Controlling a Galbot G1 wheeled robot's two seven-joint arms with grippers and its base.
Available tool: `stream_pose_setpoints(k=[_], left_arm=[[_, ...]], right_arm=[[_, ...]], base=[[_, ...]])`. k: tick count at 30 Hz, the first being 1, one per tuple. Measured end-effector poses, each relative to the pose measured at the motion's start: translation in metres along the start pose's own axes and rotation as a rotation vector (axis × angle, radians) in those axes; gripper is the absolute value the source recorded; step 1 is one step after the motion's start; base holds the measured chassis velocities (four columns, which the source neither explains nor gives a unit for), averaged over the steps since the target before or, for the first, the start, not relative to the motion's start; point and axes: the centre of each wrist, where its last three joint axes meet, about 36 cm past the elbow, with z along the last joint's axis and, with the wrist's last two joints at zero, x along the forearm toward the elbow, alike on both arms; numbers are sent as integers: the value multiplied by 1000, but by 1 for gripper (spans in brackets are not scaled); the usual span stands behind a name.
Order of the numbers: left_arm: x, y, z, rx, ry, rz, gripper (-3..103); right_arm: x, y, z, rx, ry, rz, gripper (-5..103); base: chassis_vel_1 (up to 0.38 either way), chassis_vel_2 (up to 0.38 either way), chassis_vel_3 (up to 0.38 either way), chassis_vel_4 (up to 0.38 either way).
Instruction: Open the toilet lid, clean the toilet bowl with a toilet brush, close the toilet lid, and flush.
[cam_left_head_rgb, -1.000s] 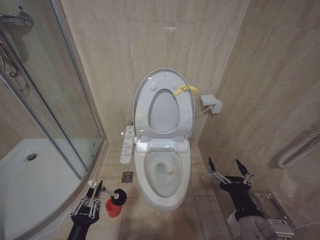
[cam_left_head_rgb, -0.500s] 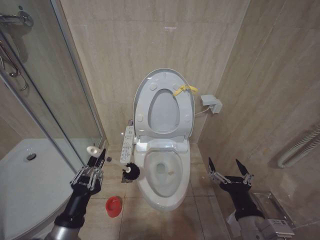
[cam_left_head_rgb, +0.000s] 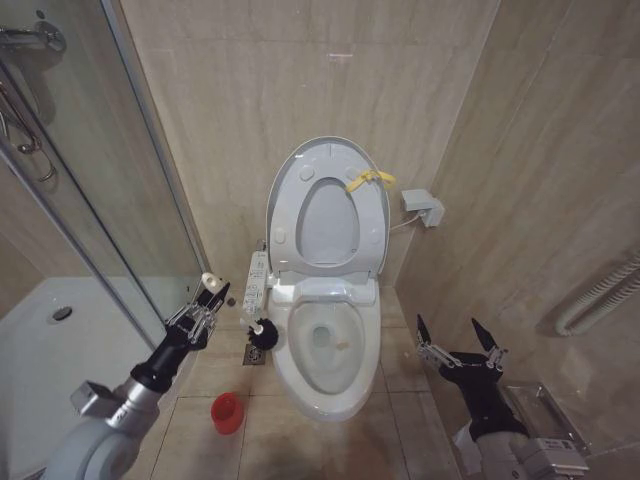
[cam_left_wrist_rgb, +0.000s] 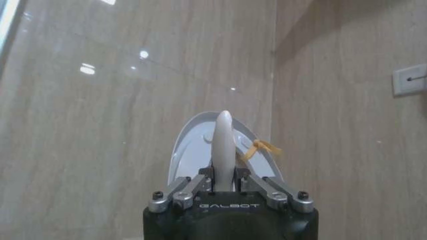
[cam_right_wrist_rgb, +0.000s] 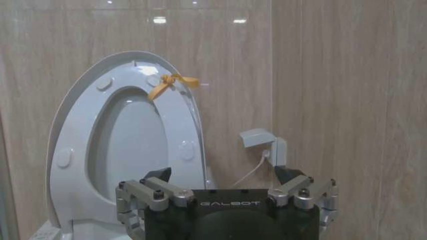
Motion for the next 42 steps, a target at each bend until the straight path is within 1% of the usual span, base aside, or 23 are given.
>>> stream_pose_setpoints(k=[1,2,3,4,10,13,14,18,20,21,23,24,27,28,32,33,35,36,39,40,42], left_arm=[[-3,5,3,4,2,6,19],[-3,5,3,4,2,6,19],[-9,12,5,3,-4,16,19],[-12,15,6,1,-6,22,19],[-27,25,7,0,0,61,19],[-45,38,21,8,20,85,19],[-45,38,21,8,20,85,19],[-74,55,39,10,15,90,19],[-80,58,43,12,14,93,19],[-91,61,50,15,15,100,19],[-103,61,60,25,23,120,19],[-103,61,60,25,23,120,19],[-117,58,76,44,43,143,19],[-117,58,76,44,43,143,19],[-135,47,102,88,61,160,19],[-135,47,102,88,61,160,19],[-146,43,115,104,67,161,19],[-146,43,115,104,67,161,19],[-163,38,138,120,74,160,19],[-163,38,138,120,74,160,19],[-176,35,160,124,87,134,19]], right_arm=[[0,0,0,0,0,0,100],[0,0,0,0,0,0,100],[0,0,0,0,0,0,100],[0,0,0,0,0,0,100],[0,0,0,0,0,0,100],[0,0,0,0,0,0,100],[0,0,0,0,0,0,100],[0,0,0,0,0,0,100],[0,0,0,0,0,0,100],[0,0,0,0,0,0,100],[0,0,0,0,0,0,100],[0,0,0,0,0,0,100],[0,0,0,0,0,0,100],[0,0,0,0,0,0,100],[0,0,0,0,0,0,100],[0,0,0,0,0,0,100],[0,0,0,0,0,0,100],[0,0,0,0,0,0,100],[0,0,0,0,0,0,100],[0,0,0,0,0,0,100],[0,0,0,0,0,0,100]], base=[[0,0,0,0],[0,0,0,0],[0,0,0,0],[0,0,0,0],[0,0,0,0],[0,0,0,0],[0,0,0,0],[0,0,0,0],[0,0,0,0],[0,0,0,0],[0,0,0,0],[0,0,0,0],[0,0,0,0],[0,0,0,0],[0,0,0,0],[0,0,0,0],[0,0,0,0],[0,0,0,0],[0,0,0,0],[0,0,0,0],[0,0,0,0]])
